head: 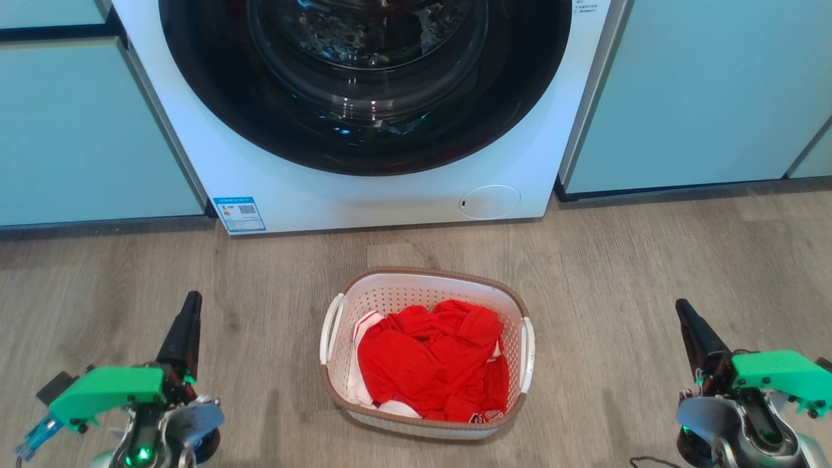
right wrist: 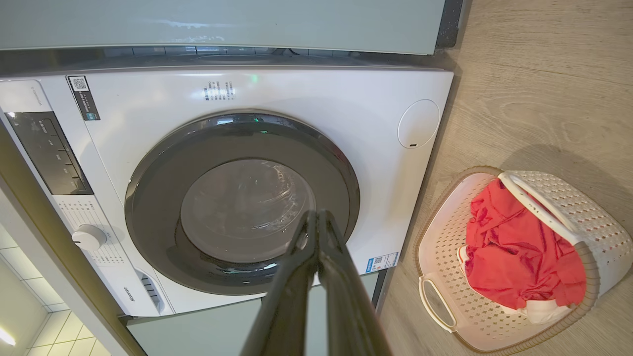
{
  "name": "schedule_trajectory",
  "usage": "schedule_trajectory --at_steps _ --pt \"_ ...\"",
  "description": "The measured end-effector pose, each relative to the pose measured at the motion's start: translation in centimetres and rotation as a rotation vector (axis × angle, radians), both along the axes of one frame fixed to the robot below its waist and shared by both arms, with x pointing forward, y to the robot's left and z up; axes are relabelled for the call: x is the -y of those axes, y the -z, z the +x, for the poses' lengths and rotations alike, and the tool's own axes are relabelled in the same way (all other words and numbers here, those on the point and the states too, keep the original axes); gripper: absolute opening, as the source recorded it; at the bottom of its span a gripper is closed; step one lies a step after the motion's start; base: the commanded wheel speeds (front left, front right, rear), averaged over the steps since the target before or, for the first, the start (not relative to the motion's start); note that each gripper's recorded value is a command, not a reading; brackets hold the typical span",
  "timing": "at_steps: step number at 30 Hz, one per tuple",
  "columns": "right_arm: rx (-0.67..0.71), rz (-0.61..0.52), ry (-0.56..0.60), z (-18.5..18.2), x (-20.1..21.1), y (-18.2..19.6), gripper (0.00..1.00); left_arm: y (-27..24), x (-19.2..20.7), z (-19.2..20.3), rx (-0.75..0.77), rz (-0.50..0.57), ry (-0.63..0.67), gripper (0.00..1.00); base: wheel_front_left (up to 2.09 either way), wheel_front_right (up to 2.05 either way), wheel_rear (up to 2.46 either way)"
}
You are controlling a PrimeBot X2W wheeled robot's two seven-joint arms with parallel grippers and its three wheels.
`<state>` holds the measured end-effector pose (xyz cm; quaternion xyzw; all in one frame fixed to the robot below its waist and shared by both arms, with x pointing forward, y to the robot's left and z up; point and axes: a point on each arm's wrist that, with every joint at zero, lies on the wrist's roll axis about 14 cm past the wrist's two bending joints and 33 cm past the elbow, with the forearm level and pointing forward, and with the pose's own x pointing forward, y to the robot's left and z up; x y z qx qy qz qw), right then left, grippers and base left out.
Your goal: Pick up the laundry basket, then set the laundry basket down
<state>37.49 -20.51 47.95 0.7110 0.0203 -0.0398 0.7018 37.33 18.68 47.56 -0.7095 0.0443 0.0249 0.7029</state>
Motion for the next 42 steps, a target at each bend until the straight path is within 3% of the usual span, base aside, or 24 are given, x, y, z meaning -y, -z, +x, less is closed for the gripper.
schedule_trajectory --at_steps 42 --pt "0.0 0.001 0.001 -0.03 0.21 -0.01 0.0 -0.02 -0.32 -0.01 0.001 -0.006 -0.009 0.0 0.0 0.0 0.0"
